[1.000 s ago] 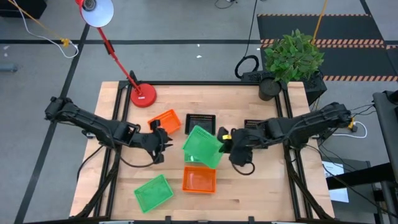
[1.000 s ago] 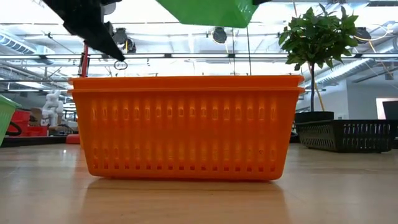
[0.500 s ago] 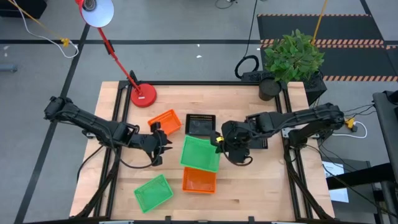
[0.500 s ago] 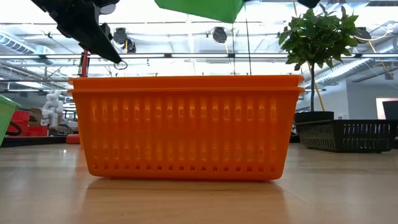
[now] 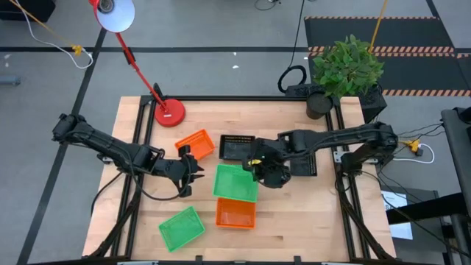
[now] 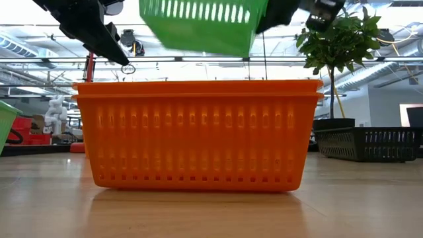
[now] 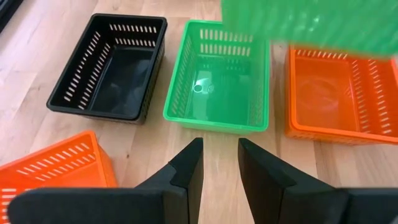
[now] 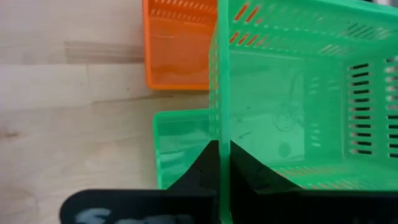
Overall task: Stack baskets by color
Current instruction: Stack the right green bin on top of the left green bin
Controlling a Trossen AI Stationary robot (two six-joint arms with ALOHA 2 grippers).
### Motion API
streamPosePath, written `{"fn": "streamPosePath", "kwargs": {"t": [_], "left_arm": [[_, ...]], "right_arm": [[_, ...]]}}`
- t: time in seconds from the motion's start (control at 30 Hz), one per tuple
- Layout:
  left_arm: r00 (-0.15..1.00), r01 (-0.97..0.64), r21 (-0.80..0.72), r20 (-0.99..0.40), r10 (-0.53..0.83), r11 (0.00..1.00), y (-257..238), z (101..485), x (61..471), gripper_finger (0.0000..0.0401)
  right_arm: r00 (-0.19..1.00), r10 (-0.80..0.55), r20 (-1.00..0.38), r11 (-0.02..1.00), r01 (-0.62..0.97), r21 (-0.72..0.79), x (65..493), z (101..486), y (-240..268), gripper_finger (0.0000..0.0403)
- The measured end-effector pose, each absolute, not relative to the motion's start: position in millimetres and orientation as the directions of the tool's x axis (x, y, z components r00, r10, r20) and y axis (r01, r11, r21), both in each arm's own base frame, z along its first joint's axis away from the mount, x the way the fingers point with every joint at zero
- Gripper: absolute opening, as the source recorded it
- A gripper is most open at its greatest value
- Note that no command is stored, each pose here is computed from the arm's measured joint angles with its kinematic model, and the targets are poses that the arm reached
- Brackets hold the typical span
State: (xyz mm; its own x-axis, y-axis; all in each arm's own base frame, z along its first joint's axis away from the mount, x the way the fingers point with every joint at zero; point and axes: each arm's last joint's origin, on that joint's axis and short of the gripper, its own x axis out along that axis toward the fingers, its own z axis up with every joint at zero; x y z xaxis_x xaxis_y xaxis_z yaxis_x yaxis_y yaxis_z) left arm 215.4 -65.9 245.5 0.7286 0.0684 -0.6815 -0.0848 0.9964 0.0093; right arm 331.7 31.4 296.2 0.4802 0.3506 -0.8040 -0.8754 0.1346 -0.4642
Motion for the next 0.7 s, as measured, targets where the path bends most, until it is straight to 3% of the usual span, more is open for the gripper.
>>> {"fn": "streamPosePath", "kwargs": {"t": [0.3, 0.7], "left_arm": [[0.729, -0.085, 0.013, -0.681, 0.071, 0.996, -66, 246, 215, 0.0102], [0.728, -0.083, 0.017, -0.681, 0.072, 0.996, -66, 246, 215, 0.0102]], "right_arm": [[0.362, 0.39, -0.847, 0.127, -0.932, -0.34, 350, 257, 15, 0.0], [0.344, 0.437, -0.831, 0.087, -0.936, -0.341, 354, 236, -8, 0.0]]}}
